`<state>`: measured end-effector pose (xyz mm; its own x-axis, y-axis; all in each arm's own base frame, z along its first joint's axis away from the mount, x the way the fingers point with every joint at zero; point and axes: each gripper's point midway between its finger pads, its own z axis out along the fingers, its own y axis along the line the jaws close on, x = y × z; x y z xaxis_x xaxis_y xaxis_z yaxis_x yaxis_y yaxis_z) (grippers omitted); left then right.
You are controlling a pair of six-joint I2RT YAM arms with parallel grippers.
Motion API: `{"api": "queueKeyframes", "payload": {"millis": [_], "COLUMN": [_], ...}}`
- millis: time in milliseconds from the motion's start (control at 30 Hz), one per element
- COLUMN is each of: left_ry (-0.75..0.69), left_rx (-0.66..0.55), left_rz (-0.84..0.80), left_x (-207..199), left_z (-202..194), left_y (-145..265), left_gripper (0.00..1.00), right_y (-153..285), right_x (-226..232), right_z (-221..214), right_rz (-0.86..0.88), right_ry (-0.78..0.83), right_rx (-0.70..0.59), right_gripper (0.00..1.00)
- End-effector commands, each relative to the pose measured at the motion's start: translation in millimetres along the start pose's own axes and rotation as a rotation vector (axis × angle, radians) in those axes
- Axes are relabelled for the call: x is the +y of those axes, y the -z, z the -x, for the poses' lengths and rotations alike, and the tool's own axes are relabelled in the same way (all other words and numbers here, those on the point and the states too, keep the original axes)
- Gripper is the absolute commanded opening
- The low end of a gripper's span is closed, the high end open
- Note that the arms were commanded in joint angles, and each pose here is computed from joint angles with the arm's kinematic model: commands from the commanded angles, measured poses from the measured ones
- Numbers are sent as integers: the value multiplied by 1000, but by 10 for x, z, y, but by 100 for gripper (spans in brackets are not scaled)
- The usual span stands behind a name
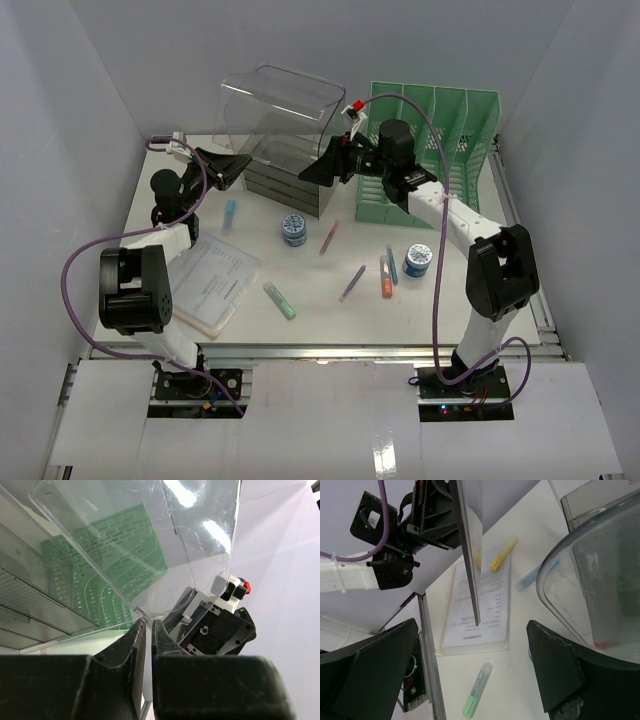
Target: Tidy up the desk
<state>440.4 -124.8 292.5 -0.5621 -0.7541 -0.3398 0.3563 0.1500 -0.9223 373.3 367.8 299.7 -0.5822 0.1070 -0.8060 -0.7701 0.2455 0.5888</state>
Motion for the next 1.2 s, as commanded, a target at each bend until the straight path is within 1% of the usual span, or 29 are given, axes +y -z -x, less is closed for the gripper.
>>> {"api": "queueKeyframes", "payload": {"millis": [0,33,267,500,633,700,800,900,933,1033,1067,1133,1167], "left_ry": [-88,-87,-81,-81,-78,-79,-74,-75,-73,-69,-66,-61,-60], "left_rx": [7,7,11,14,16,17,20,24,26,32,32,36,40], "left_rz": [-85,-85,-88,-88,-83,-83,-80,-81,-79,-70,-63,-49,-36], "left_x": [-405,-404,-443,-470,-463,-471,-465,-479,-477,-462,-447,-419,-393], "left_z": [-5,-1,18,30,34,37,39,38,37,35,38,30,22], "left_y": [75,75,55,45,38,33,26,18,17,13,14,11,11], "left_gripper": [0,0,0,0,0,0,0,0,0,0,3,20,32], "right_y": [-22,-27,-44,-61,-99,-129,-170,-182,-184,-176,-169,-164,-158], "right_x": [224,221,233,287,331,353,396,415,413,434,458,488,500], "right_z": [322,321,352,409,391,363,325,327,323,343,351,355,361], "right_rz": [52,53,62,85,112,123,136,140,141,151,160,171,175], "right_ry": [39,35,24,26,5,-4,-12,-13,-14,-9,-5,-2,-1], "right_rx": [-75,-75,-83,-97,-95,-90,-83,-84,-83,-89,-92,-94,-95], "right_gripper": [99,99,82,71,62,60,54,46,41,30,25,18,16]}}
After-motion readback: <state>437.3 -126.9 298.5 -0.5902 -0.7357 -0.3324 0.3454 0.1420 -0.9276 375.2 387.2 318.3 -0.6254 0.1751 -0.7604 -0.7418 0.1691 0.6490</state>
